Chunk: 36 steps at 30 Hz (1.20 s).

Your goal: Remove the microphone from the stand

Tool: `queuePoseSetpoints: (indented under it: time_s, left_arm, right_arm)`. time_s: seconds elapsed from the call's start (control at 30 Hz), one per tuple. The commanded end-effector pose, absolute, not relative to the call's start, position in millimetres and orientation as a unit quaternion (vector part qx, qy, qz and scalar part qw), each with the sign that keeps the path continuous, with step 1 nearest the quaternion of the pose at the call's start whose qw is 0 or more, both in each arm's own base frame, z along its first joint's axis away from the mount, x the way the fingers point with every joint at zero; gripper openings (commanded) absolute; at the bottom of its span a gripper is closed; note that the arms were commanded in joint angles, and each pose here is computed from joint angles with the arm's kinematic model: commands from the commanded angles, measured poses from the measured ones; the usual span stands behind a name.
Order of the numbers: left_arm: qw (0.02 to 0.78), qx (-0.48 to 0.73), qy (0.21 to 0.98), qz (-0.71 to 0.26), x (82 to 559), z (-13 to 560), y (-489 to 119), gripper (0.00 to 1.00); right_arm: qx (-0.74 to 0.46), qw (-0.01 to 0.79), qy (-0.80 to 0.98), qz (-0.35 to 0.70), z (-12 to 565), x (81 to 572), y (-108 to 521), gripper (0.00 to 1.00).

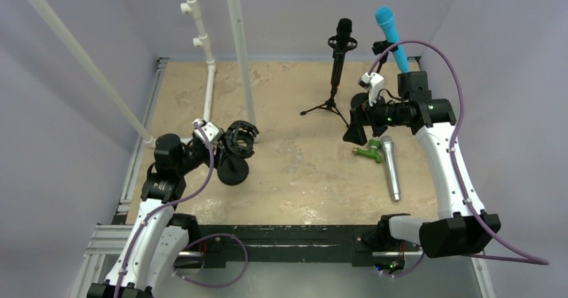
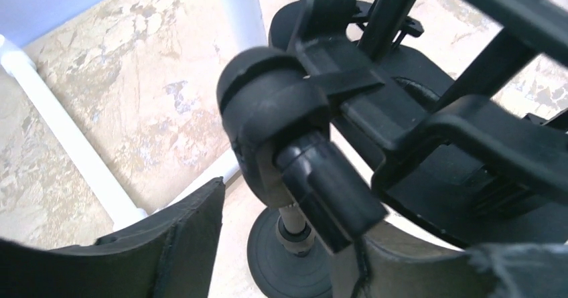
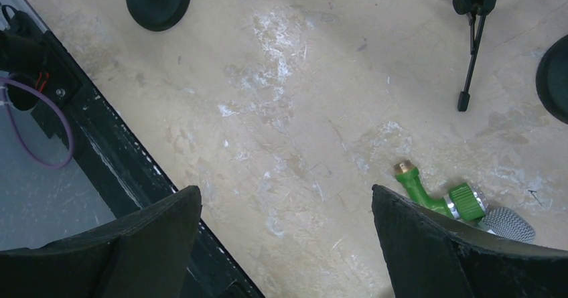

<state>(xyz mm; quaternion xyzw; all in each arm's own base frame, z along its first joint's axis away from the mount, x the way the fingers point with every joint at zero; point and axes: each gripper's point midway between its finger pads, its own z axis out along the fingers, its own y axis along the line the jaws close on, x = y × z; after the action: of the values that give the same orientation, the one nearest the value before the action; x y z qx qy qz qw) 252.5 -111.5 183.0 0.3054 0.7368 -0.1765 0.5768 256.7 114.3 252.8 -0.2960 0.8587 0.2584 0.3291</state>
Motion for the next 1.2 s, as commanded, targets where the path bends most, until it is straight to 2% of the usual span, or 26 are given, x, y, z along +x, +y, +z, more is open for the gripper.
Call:
queuePoseSetpoints:
  time_s: [0.0,0.1,0.3,0.33,0.77,0.93,1.17]
  left_arm:
    - [0.604,0.322,0.703,-0.196,256,203,-119,0.49]
    - [0.601,0.328,0.7,-0.204,255,206,-122,0.4]
    - [0.585,0.357,0.69,-0.233,249,226,-132,0.03]
    - [0.583,0.361,0.688,-0.238,247,232,-134,0.0]
    - [0.55,0.364,0.658,-0.364,220,339,-168,0.0]
    - [0.542,0.379,0.634,-0.402,205,391,-186,0.0]
    - [0.513,0.377,0.601,-0.484,197,453,-219,0.0]
  right_arm:
    - [-0.299,0.333,0.854,0.265,260,258,118,0.96]
    - [-0.302,0.332,0.853,0.265,260,258,119,0.96]
    - [-0.324,0.341,0.835,0.285,269,254,128,0.96]
    - [-0.329,0.343,0.831,0.289,271,254,130,0.96]
    - [-0.444,0.39,0.715,0.373,307,239,206,0.96]
    - [-0.489,0.379,0.677,0.398,320,231,242,0.96]
    - [-0.479,0.42,0.62,0.458,369,236,279,0.96]
